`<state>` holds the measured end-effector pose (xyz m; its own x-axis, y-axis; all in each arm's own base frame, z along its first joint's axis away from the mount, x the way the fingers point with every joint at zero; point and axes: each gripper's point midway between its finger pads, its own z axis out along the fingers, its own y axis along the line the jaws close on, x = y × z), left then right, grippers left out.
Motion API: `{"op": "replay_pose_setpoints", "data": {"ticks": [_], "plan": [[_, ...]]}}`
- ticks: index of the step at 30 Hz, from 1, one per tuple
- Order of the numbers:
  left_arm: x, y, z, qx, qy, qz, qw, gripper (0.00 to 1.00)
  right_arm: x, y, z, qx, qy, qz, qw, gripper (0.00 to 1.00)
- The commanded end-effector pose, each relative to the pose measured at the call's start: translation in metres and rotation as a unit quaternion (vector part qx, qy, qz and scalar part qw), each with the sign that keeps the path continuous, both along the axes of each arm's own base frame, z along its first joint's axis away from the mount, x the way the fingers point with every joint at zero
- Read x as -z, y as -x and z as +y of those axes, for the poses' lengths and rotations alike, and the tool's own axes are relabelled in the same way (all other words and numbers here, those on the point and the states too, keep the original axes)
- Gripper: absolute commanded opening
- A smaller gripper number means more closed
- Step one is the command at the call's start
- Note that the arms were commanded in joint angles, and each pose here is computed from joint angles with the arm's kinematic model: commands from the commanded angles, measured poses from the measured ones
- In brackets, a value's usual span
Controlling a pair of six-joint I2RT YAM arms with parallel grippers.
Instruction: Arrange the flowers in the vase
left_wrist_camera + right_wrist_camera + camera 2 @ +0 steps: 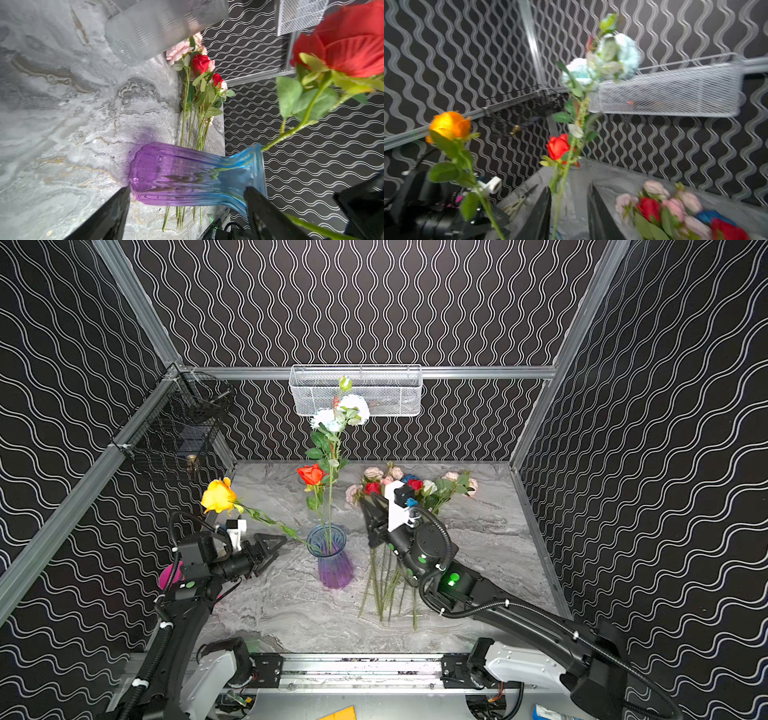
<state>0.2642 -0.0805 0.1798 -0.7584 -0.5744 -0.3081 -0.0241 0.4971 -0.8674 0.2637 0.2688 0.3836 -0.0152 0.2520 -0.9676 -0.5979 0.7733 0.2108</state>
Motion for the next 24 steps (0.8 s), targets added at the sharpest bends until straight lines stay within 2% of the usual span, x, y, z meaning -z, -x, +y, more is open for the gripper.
{"op": "replay_pose_setpoints", "data": {"ticks": [1,5,11,17,24], "plan": [[0.001,0.000,-0.002,0.007,0.002,0.000,1.000,0.87,0.049,-0.023,-0.035,0.052,0.001,0.099,0.994,0.30],[0.003,0.000,0.000,0.002,-0.005,0.003,1.000,0.86,0.119,-0.058,-0.068,0.082,0.021,0.237,0.968,0.25],[0.000,0.000,0.000,0.001,-0.004,-0.004,1.000,0.86,0.202,-0.075,-0.062,0.073,0.084,0.379,0.919,0.27],[-0.006,0.007,-0.015,0.027,0.000,-0.019,0.999,0.84,0.261,-0.088,-0.047,0.063,0.122,0.441,0.887,0.29],[0.002,0.012,-0.025,0.040,-0.022,-0.004,0.999,0.84,0.282,-0.091,0.005,-0.019,0.120,0.460,0.879,0.33]]}}
